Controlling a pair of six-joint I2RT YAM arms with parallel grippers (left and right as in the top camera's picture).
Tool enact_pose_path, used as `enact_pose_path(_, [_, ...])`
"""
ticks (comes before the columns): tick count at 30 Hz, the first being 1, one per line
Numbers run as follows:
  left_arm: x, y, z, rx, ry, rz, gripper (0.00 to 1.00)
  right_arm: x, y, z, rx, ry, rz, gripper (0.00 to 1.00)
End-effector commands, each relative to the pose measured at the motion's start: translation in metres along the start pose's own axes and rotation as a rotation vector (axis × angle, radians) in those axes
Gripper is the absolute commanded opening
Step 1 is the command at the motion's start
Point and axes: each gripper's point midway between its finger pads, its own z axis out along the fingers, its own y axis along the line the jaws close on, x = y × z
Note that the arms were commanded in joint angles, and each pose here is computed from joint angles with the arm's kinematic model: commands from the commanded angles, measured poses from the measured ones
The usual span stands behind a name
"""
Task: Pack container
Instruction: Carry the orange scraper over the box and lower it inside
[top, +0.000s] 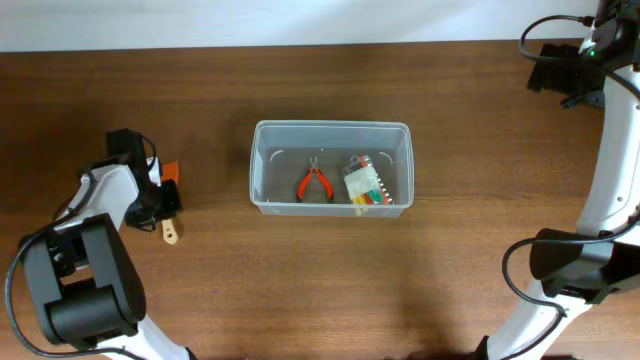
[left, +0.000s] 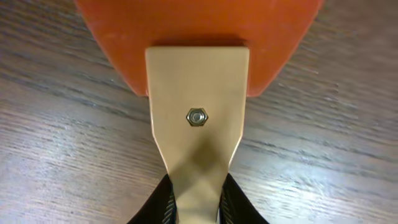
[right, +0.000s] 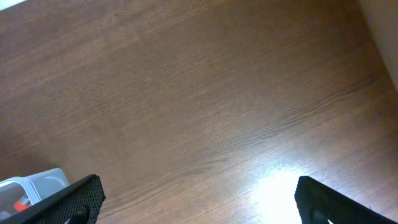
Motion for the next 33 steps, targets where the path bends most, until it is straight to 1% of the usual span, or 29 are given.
enact_pose_path(1, [-0.035,-0.004,-0.039,0.035,-0.127,-0.009,0.02,-0.001,0.000,-0.009,-0.003,-0.021,0.001,0.99])
enact_pose_path(6, [-0.073,-0.007,-0.099,0.052,-0.278,-0.005,0.02,-0.001,0.000,-0.009,-0.003,-0.021,0.001,0.99])
enact_pose_path(9, [-0.088,-0.022,-0.138,0.127,-0.366,0.018,0.02,-0.001,0.000,-0.009,-0.003,-0.021,0.001,0.99])
enact_pose_path(12, [-0.095,-0.042,-0.165,0.197,-0.427,0.055,0.02,-0.001,0.000,-0.009,-0.003,-0.021,0.001,0.99])
enact_pose_path(16, [-0.092,-0.077,-0.189,0.289,-0.466,0.129,0.02,-0.001,0.000,-0.009,-0.003,-0.021,0.001,0.99])
enact_pose_path(20, [-0.075,-0.137,-0.203,0.408,-0.472,0.295,0.02,-0.001,0.000,-0.009,-0.003,-0.021,0.001,0.99])
enact_pose_path(23, [-0.057,-0.180,-0.208,0.454,-0.466,0.442,0.02,-0.001,0.000,-0.009,-0.003,-0.021,0.001,0.98])
enact_pose_path(28, [-0.020,-0.240,-0.212,0.482,-0.478,0.731,0.02,-0.001,0.000,-0.009,-0.003,-0.021,0.001,0.99])
enact_pose_path(31, [-0.002,-0.263,-0.214,0.475,-0.497,0.896,0.02,-0.001,0.000,-0.009,-0.003,-0.021,0.001,0.99])
enact_pose_path(33, [0.005,-0.271,-0.213,0.445,-0.509,0.965,0.02,-0.001,0.000,-0.009,-0.003,-0.021,0.001,0.99])
